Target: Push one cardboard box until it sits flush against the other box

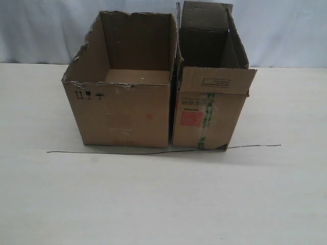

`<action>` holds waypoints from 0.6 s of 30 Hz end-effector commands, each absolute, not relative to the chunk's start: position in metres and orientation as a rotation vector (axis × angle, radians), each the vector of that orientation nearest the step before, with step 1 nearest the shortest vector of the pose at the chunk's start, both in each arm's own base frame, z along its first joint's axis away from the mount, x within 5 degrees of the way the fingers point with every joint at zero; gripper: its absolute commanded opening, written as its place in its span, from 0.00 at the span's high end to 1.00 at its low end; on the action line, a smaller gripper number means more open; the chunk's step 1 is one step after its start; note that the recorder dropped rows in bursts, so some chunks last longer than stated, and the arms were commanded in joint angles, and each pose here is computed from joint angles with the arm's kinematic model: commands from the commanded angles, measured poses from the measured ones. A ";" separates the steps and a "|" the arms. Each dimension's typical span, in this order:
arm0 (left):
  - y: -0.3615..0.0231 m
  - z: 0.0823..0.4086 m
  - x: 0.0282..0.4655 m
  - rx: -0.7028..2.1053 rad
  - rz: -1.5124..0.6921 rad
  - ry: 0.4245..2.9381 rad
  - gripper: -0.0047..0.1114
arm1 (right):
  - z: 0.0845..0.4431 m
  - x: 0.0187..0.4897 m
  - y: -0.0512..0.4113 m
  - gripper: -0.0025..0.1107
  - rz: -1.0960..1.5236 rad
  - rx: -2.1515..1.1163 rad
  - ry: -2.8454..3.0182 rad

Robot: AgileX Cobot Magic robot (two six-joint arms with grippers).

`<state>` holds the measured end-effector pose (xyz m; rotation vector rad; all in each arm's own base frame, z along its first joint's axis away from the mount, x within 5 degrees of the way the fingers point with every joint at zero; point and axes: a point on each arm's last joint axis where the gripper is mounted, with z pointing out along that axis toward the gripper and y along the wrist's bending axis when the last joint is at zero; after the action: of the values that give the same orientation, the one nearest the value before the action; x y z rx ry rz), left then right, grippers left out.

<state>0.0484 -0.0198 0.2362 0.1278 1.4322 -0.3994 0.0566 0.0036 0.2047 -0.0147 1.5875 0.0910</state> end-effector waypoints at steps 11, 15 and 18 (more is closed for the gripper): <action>-0.011 0.211 0.055 0.189 -0.104 1.495 0.96 | 0.204 0.056 0.003 0.93 0.084 -0.018 1.587; -0.008 0.211 0.056 0.166 -0.063 1.499 0.96 | 0.204 0.056 0.003 0.93 0.084 -0.018 1.587; -0.007 0.211 0.056 0.135 -0.050 1.501 0.96 | 0.204 0.056 0.003 0.93 0.084 -0.018 1.587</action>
<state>0.0560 -0.0078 0.2106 0.1637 1.5143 -0.0535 0.0566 0.0036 0.2047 -0.0147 1.5875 0.0910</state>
